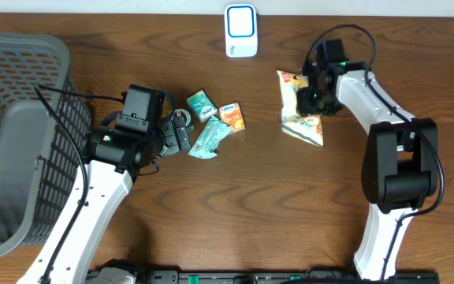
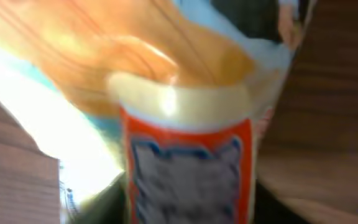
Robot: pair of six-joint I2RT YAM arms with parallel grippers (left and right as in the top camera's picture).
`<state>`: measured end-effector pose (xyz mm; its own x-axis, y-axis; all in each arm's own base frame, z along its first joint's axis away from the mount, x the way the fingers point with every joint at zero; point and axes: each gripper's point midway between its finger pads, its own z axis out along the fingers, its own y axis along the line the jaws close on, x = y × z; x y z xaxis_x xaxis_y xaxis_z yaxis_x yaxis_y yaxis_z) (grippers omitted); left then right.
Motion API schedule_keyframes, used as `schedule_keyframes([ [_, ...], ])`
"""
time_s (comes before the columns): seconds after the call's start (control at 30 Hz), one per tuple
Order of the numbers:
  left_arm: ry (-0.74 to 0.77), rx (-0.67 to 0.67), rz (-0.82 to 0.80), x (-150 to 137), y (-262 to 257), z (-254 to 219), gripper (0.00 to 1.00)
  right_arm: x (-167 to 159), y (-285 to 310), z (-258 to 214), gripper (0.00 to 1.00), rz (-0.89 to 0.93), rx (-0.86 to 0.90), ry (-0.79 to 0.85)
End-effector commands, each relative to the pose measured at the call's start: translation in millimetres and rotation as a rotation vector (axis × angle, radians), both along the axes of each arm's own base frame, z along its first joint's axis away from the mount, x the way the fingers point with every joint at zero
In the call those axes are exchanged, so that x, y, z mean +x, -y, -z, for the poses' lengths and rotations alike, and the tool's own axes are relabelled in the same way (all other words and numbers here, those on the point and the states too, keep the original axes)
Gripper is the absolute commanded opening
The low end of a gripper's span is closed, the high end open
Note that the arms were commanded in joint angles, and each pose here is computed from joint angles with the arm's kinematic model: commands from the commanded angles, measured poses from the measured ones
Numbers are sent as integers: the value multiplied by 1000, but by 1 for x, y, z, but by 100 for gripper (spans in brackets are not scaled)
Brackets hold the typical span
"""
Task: Scan the item barcode
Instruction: 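Carry the snack bag to the far right and release it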
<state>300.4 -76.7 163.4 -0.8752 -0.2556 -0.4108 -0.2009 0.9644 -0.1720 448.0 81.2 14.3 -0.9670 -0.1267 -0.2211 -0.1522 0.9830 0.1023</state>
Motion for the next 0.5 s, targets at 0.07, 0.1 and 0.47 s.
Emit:
schedule_keyframes([
  [0.07,13,-2,-3,2,0,-5,98,0,-19,-7,1,18,76,-4],
  [0.1,13,-2,-3,2,0,-5,98,5,-22,-13,1,25,82,10],
  [0.47,13,-2,-3,2,0,-5,98,82,-98,-125,1,-113,282,364],
])
